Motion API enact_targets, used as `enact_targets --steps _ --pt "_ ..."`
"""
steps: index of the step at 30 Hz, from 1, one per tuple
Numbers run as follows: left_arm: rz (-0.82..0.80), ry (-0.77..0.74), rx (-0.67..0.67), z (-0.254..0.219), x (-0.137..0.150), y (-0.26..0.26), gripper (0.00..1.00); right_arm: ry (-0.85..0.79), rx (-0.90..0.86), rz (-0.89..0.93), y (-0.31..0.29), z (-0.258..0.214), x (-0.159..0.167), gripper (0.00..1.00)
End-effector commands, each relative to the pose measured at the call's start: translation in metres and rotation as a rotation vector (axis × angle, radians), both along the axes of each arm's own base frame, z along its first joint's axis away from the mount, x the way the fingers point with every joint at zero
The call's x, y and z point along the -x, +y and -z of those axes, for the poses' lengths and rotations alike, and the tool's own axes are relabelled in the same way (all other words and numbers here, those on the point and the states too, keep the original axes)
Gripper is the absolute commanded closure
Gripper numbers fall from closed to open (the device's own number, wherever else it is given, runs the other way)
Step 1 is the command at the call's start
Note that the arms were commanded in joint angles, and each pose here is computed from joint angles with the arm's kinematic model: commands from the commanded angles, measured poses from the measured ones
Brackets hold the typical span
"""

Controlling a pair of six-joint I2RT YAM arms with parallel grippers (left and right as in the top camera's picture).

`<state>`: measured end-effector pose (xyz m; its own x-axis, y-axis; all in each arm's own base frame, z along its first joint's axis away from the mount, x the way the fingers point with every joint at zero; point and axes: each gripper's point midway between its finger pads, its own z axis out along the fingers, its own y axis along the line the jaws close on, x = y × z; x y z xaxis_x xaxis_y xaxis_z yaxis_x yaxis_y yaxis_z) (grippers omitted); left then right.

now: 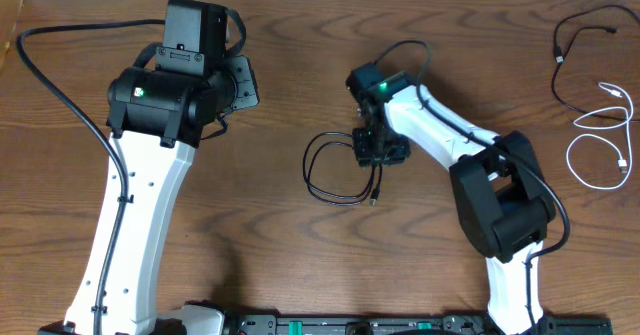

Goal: Untangle cables
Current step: 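Grasp the black cable coil with the right gripper, then carry the black coil to the upper right and release it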

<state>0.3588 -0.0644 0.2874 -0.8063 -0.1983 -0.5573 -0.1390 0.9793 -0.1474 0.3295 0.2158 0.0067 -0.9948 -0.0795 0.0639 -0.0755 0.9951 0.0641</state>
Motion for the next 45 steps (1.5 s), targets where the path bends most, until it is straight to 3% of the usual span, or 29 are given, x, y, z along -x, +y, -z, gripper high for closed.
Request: enact_targets --steps 1,11,16,20,26,31,38,45 --pt "-0.008 0.016 -0.007 0.005 -0.001 0.002 0.51 -0.051 0.07 0.055 -0.006 -0.002 0.001 0.59" --pt "-0.008 0.016 -0.007 0.005 -0.001 0.002 0.51 -0.035 0.082 0.104 -0.009 0.018 0.014 0.67" --pt "-0.008 0.016 -0.007 0.005 -0.001 0.002 0.51 -0.029 0.086 0.103 -0.01 0.018 0.015 0.79" --pt "-0.008 0.016 -0.007 0.005 -0.001 0.002 0.51 -0.028 0.087 0.103 -0.01 0.019 0.016 0.98" --pt "-0.01 0.016 -0.005 0.005 -0.001 0.002 0.51 -0.034 0.077 0.121 -0.02 0.007 0.002 0.99" --pt "-0.011 0.017 -0.004 0.005 -0.001 0.002 0.51 -0.086 0.03 0.137 -0.045 -0.04 -0.029 0.99" --pt "-0.011 0.017 -0.004 0.005 -0.001 0.002 0.51 -0.273 -0.135 0.182 -0.094 -0.145 -0.075 0.99" --pt "-0.011 0.017 -0.004 0.005 -0.001 0.002 0.51 -0.534 -0.173 0.416 -0.203 -0.242 -0.095 0.99"
